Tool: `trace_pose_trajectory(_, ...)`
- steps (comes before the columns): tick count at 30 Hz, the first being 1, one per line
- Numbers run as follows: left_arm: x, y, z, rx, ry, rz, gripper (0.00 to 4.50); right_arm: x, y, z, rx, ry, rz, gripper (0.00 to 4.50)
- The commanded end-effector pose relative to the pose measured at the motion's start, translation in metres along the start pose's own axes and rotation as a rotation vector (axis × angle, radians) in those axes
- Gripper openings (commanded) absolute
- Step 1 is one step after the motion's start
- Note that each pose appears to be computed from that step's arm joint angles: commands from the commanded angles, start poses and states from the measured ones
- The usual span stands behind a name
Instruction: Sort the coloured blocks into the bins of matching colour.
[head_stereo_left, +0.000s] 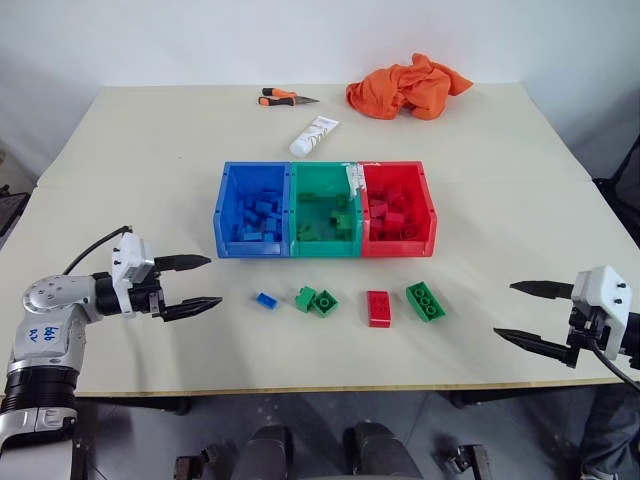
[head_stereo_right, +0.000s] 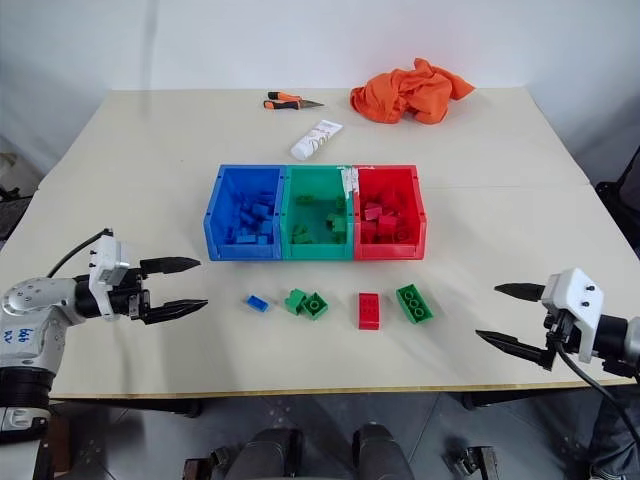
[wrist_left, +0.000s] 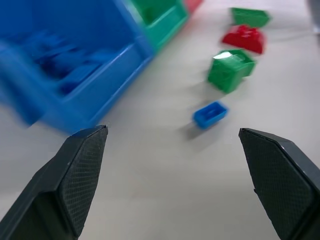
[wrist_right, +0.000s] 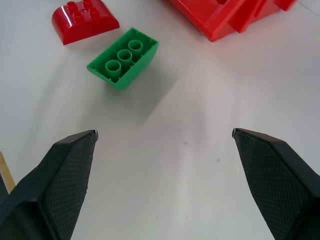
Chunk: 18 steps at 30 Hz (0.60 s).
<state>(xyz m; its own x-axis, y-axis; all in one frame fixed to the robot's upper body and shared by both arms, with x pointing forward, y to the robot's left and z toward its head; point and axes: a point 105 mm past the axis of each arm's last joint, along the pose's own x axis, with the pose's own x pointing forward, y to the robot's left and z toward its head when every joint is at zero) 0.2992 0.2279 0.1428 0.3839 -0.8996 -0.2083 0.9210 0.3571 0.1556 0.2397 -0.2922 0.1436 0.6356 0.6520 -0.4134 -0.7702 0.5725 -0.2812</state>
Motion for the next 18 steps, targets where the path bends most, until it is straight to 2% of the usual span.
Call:
trace_pose_trajectory(1, 0.014, -0.008, 0.01, 0.035, -0.019, -0.082, 4.46, -0.019, -0.001, 0.003, -0.01, 0.022, -0.045, 4.5)
trace_pose_trajectory(5, 0.027, -0.012, 0.01, 0.038, -0.018, -0.142, 4.46, -0.04, 0.01, -0.014, 0.03, 0.137, -0.055, 4.5)
trace_pose_trajectory(8, 0.031, -0.01, 0.013, 0.042, -0.023, -0.157, 4.46, -0.043, 0.017, -0.012, 0.041, 0.138, -0.066, 4.5)
trace_pose_trajectory(13, 0.033, -0.012, 0.015, 0.057, -0.031, -0.182, 4.46, -0.017, 0.018, 0.003, 0.038, 0.09, -0.06, 4.5)
trace_pose_trajectory(18, 0.032, -0.018, 0.022, 0.091, -0.065, -0.178, 4.46, 0.024, 0.016, 0.018, 0.068, -0.015, -0.053, 4.5)
